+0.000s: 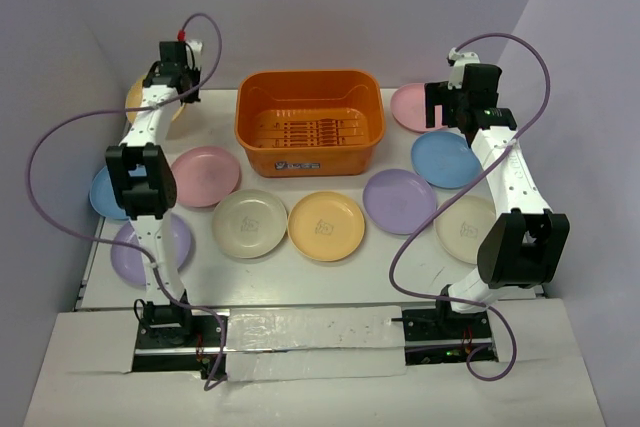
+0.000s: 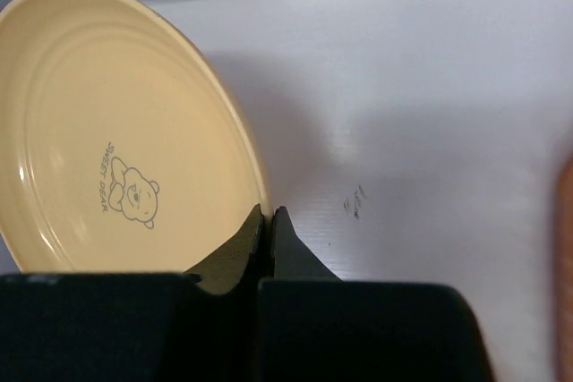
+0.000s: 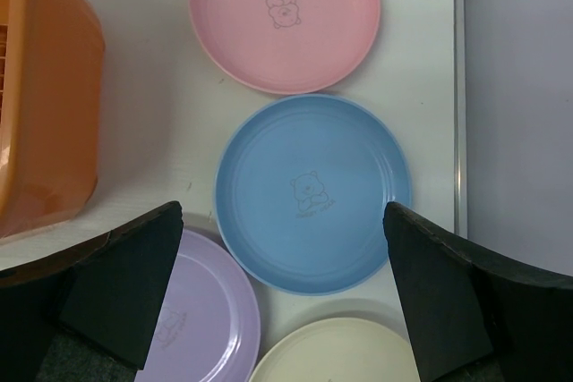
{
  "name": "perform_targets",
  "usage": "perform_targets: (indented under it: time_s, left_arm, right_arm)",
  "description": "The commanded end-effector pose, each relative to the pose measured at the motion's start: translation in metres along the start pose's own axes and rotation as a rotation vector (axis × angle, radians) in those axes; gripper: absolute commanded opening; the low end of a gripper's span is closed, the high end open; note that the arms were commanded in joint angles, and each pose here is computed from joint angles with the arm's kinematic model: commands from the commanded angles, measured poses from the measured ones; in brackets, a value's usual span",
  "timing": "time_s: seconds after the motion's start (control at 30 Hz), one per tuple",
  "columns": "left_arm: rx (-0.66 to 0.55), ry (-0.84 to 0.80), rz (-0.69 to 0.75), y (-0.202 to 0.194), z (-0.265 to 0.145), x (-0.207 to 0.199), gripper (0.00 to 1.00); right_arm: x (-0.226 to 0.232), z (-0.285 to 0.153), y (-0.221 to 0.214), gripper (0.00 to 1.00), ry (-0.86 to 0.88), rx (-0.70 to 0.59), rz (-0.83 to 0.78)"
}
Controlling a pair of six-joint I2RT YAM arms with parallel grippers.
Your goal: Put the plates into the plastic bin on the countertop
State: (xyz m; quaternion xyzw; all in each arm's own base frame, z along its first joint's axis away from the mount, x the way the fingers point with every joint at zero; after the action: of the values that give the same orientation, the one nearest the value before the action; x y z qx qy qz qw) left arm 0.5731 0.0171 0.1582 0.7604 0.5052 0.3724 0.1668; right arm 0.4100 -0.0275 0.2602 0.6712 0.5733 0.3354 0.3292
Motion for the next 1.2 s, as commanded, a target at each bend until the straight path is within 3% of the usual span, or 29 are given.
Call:
perform_targets:
  time_s: [0.0, 0.2, 0.33, 0.47, 0.77, 0.87, 1.17]
  left_arm:
    - [-0.380, 0.130, -0.050, 0.111, -0.141, 0.052, 0.00]
    - [-0.596, -0.020, 0.035, 0.147, -0.228, 0.013, 0.00]
    - [-0.794, -0.269, 0.111, 0.165, -0.289, -0.049, 0.00]
    - [-0.851, -0.445, 0.178, 0.168, -0.313, -0.111, 0.00]
    - [-0.736, -0.638, 0.230, 0.159, -0.267, -0.180, 0.00]
    - [-0.666, -0.741, 0.202, 0.156, -0.239, -0.205, 0.00]
    - [-0.582, -0.852, 0.162, 0.145, -0.210, -0.247, 0.00]
  right_arm:
    - [-0.001, -0.013, 0.015, 1.00, 0.001, -0.057, 0.018]
    - [-0.007, -0.017, 0.021, 1.00, -0.052, -0.092, 0.041]
    - [-0.010, -0.018, 0.020, 1.00, -0.065, -0.093, 0.057]
    - [-0.013, -0.014, 0.019, 1.00, -0.081, -0.084, 0.062]
    - [-0.020, -0.005, 0.019, 1.00, -0.108, -0.060, 0.069]
    - [-0.021, -0.002, 0.021, 1.00, -0.117, -0.060, 0.069]
    - [-0.028, 0.003, 0.018, 1.00, -0.147, -0.045, 0.058]
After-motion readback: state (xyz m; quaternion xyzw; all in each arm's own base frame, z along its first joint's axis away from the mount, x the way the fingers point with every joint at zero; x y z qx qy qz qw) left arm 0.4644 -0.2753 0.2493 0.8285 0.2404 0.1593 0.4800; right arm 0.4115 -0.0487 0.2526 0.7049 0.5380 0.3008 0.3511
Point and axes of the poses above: each gripper's point midway between its finger pads, its own z axis out along the fingers, its own x axis along the line the jaws close on, y = z × x, the point moved 4 cm from there along -z, back along the fingers, and after that the axes turned 14 degrees about z, right-handed, at the moved point
